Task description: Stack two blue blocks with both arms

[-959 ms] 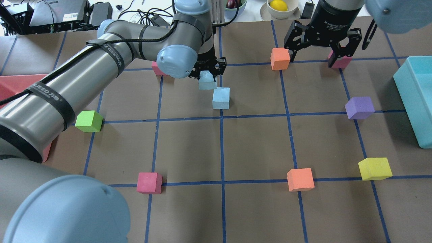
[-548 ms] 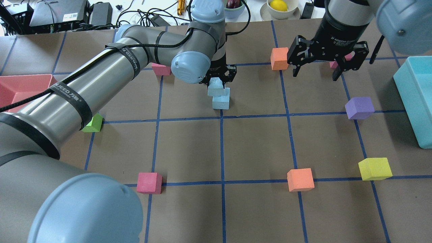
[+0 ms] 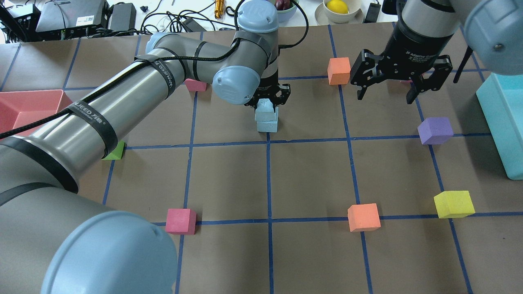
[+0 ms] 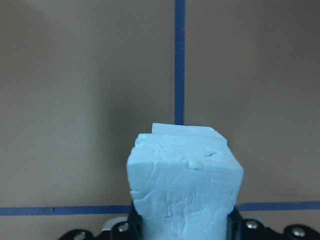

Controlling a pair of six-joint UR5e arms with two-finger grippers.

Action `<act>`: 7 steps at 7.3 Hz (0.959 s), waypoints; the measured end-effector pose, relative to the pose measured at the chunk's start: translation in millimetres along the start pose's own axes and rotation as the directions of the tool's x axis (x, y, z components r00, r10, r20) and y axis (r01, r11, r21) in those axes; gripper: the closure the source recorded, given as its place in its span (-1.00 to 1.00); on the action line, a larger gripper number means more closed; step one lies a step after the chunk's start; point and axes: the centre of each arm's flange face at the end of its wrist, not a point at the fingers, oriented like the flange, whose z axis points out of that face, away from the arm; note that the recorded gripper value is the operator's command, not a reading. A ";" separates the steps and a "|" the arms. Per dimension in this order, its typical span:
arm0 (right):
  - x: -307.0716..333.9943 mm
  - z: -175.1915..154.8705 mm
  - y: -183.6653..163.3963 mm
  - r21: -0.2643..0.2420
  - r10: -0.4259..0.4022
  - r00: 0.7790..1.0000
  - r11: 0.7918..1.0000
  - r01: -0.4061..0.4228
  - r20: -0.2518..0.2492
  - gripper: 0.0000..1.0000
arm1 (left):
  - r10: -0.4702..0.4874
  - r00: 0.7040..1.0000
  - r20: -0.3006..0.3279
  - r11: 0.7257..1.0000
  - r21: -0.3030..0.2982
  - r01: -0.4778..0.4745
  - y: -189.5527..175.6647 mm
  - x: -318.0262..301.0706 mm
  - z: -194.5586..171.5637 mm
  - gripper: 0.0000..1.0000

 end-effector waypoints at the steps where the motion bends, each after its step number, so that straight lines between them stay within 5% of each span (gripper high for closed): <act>1: 0.8 0.2 0.2 -0.003 0.001 1.000 1.000 -0.001 -0.001 -1.00 | 0.000 1.000 -0.005 1.000 -0.005 -0.001 0.3 1.2 2.0 -0.46; 2: 1.4 0.3 0.3 -0.004 0.002 1.000 1.000 -0.002 -0.004 -1.00 | 0.000 1.000 -0.007 1.000 -0.009 0.000 0.5 1.9 3.7 -0.95; 7: 4.6 -0.2 0.3 0.000 0.004 0.999 1.000 -0.004 -0.034 -1.00 | -0.009 1.000 -0.008 1.000 -0.001 0.009 3.9 -2.0 -7.0 -1.00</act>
